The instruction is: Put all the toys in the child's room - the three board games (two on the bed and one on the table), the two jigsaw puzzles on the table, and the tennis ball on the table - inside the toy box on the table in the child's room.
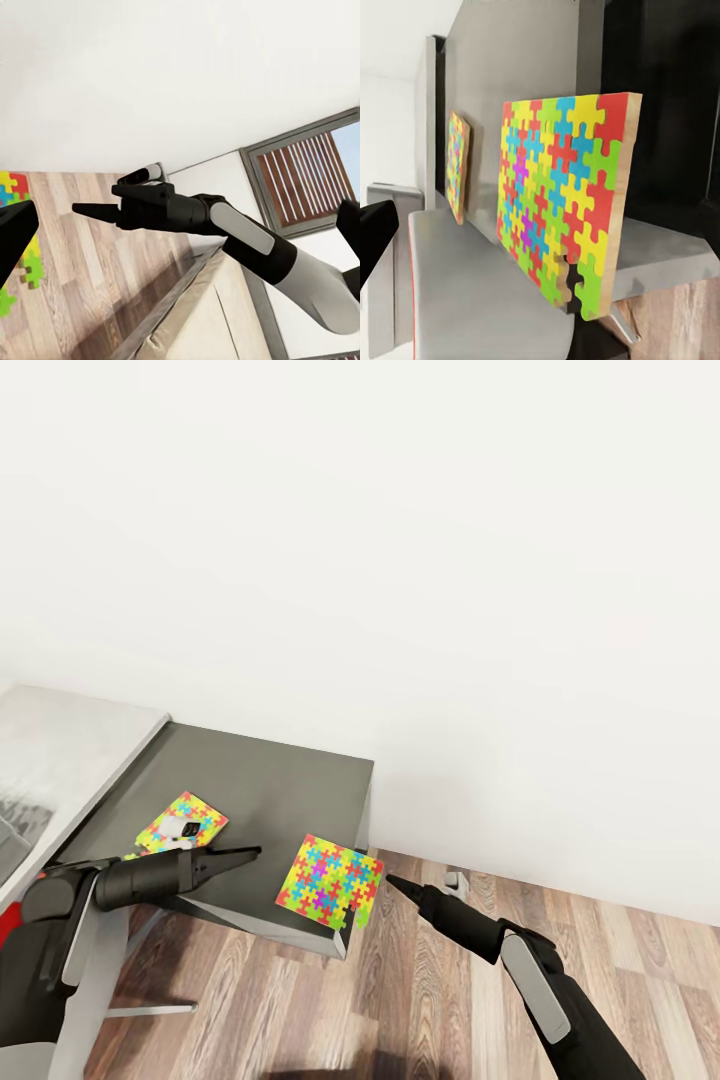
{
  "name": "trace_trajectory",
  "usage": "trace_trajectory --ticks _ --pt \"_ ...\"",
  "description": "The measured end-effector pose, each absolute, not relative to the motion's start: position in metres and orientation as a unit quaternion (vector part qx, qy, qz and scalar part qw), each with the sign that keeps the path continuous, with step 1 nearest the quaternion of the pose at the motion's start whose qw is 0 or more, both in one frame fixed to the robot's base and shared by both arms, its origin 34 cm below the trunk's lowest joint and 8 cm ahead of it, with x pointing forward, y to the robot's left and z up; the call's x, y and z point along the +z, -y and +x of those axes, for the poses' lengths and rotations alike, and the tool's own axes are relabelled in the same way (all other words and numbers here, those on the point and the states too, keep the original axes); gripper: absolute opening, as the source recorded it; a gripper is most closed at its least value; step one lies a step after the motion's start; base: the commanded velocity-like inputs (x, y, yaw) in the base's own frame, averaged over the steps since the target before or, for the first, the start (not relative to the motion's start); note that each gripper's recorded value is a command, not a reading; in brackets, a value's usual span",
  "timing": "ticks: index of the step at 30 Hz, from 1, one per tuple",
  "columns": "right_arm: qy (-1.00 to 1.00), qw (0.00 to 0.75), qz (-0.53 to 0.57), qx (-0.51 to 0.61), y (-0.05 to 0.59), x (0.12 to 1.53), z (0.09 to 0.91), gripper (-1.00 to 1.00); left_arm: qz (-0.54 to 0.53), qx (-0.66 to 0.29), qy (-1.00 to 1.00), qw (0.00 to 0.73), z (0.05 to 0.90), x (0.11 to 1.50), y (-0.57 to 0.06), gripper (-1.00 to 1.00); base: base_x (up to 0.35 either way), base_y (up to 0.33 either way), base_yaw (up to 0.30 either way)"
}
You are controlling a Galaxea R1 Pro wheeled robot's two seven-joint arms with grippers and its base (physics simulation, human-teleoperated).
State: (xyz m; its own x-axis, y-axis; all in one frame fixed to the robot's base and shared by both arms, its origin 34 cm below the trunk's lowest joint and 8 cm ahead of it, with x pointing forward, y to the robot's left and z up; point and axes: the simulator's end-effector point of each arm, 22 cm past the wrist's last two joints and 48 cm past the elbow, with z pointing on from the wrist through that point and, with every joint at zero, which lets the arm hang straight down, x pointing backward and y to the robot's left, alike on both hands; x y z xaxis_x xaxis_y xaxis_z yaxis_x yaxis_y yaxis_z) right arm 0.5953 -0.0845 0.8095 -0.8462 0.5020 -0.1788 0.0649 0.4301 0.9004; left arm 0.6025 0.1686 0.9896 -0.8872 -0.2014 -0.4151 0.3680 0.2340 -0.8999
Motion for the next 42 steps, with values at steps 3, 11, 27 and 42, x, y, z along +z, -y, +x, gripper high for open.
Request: trace_trajectory --ticks 3,11,27,42 --pt "-0.817 0.216 0.174 0.506 0.085 0.808 0.597 1.0 0.055 -0.617 -0.75 0.231 0.604 0.988 -0.169 1.0 0.0 0.0 0.0" --pt "-0.811 0.187 0.184 0.524 0.078 0.795 0.597 1.0 0.061 -0.632 -0.739 0.227 0.603 0.99 -0.163 1.0 0.0 0.0 0.0" --pt "-0.785 0.174 0.191 0.563 0.074 0.783 0.605 1.0 0.066 -0.639 -0.733 0.221 0.606 0.979 -0.156 1.0 0.0 0.0 0.0" --pt "-0.787 0.173 0.19 0.561 0.073 0.769 0.61 1.0 0.067 -0.64 -0.733 0.221 0.61 0.966 -0.156 1.0 0.0 0.0 0.0"
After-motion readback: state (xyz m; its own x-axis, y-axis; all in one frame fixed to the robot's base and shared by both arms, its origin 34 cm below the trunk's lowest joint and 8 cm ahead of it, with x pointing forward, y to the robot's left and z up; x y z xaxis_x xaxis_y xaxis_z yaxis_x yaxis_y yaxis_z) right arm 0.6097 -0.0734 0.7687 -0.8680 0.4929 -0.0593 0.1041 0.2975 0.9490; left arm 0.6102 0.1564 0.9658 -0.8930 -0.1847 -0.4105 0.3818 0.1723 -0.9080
